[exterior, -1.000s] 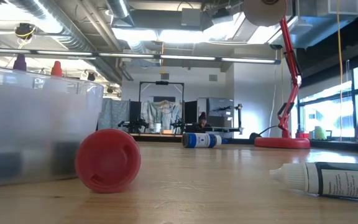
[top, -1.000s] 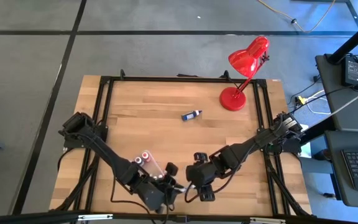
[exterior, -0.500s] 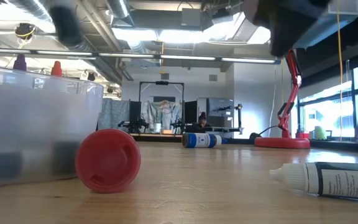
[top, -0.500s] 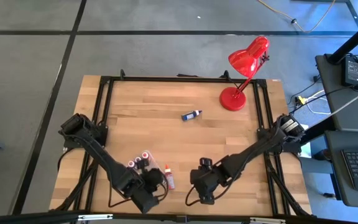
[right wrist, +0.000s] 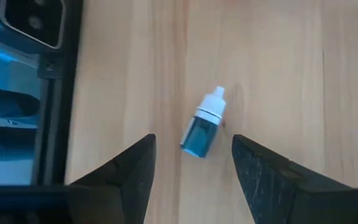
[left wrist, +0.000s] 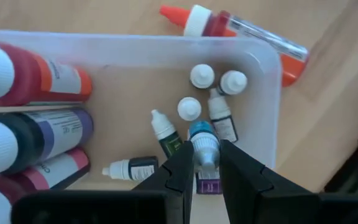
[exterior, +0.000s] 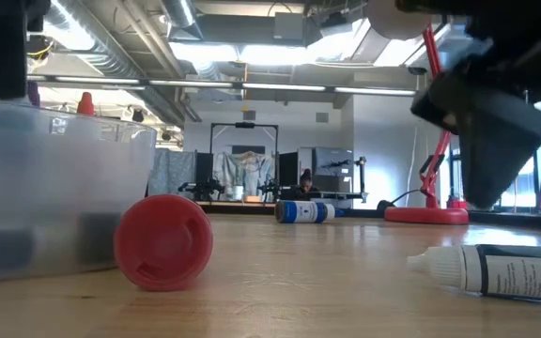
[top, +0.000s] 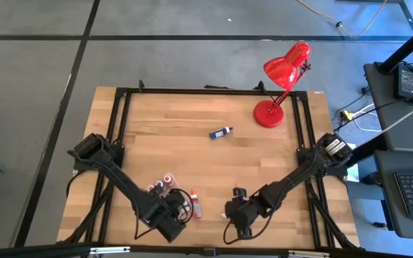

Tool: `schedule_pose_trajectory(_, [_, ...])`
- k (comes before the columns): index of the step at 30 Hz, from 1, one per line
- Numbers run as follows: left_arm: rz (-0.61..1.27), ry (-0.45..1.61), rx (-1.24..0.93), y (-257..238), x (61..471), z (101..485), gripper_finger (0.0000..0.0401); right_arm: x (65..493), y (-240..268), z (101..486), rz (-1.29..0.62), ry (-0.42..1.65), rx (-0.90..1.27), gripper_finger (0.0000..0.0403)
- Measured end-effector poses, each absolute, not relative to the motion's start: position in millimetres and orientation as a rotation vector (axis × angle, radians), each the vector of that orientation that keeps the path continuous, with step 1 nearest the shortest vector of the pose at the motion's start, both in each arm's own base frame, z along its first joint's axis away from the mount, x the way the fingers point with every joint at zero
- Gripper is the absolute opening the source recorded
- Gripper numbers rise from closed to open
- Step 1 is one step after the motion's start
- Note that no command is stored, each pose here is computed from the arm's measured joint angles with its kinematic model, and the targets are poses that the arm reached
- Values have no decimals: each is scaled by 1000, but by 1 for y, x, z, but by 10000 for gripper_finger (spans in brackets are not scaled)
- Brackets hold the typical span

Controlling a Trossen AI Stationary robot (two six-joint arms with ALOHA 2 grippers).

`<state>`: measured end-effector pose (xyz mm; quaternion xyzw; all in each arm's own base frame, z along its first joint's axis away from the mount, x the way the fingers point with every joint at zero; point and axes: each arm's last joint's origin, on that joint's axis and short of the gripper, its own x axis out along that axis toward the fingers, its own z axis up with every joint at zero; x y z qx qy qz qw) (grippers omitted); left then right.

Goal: Pick & Place food coloring
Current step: Put the blue food coloring bottle into the transparent bin

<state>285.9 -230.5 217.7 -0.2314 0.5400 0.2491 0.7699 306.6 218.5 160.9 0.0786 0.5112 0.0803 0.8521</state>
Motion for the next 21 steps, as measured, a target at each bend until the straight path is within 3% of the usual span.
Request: schedule_pose_trajectory(21, [602, 1147, -574, -222, 293, 217, 59, 306, 217, 119, 152, 1041, 195, 209])
